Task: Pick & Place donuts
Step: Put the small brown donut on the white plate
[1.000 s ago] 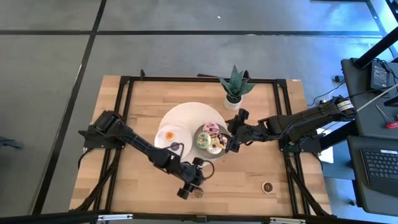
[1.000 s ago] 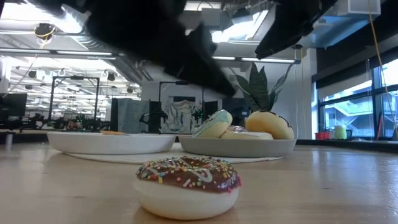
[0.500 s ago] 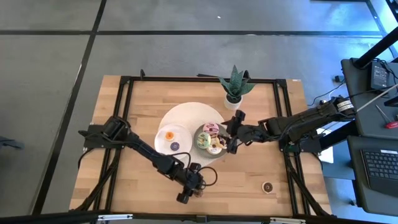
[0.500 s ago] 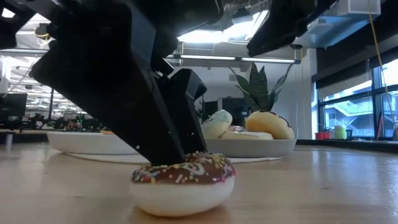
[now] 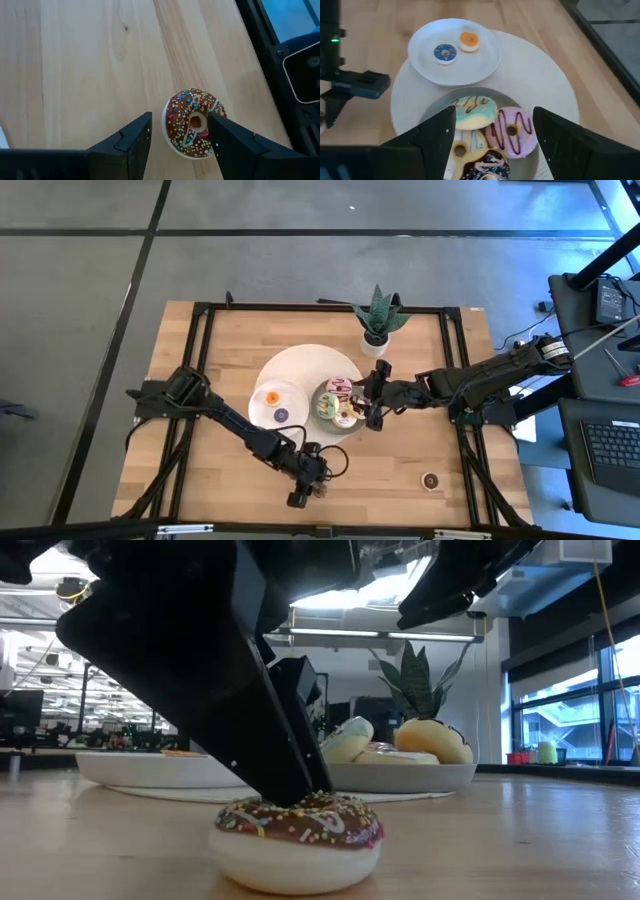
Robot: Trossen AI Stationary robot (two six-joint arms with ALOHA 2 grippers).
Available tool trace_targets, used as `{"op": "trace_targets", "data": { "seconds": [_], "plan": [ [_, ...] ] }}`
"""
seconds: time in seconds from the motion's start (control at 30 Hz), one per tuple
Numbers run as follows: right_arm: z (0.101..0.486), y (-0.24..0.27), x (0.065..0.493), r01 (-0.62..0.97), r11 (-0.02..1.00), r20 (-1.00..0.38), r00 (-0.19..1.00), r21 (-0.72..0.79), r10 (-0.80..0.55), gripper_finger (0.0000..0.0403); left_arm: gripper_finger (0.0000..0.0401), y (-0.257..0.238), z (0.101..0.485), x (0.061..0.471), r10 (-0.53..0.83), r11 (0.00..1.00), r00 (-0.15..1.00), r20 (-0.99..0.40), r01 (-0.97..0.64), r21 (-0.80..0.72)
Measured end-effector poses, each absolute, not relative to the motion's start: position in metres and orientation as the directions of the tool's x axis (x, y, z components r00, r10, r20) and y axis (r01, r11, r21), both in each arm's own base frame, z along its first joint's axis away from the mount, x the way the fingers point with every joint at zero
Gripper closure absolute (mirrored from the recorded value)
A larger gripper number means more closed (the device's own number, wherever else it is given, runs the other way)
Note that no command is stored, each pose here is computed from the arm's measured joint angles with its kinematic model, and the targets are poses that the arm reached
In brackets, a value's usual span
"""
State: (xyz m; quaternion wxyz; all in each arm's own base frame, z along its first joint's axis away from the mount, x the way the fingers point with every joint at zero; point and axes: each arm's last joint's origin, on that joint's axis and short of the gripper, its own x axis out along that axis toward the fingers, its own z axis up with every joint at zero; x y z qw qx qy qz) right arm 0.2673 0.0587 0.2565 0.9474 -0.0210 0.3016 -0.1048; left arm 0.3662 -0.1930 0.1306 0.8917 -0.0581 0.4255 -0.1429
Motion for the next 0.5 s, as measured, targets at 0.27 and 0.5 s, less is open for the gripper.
{"op": "trace_targets", "data": {
  "seconds": [0.27,0.5],
  "plan": [
    [0.2565,0.0589,0.2672,0.178,0.978,-0.569,0.796,-0.106,-0.207,0.0137,0.0231,-0.1911,0.13,0.3664,-0.245,0.969,0.62,-0.745,0.174,-0.173],
    [0.2563,0.0589,0.2672,0.176,0.978,-0.57,0.795,-0.108,-0.206,0.0137,0.0267,-0.1926,0.1239,0.3667,-0.281,0.96,0.595,-0.753,0.18,-0.215]
  ]
}}
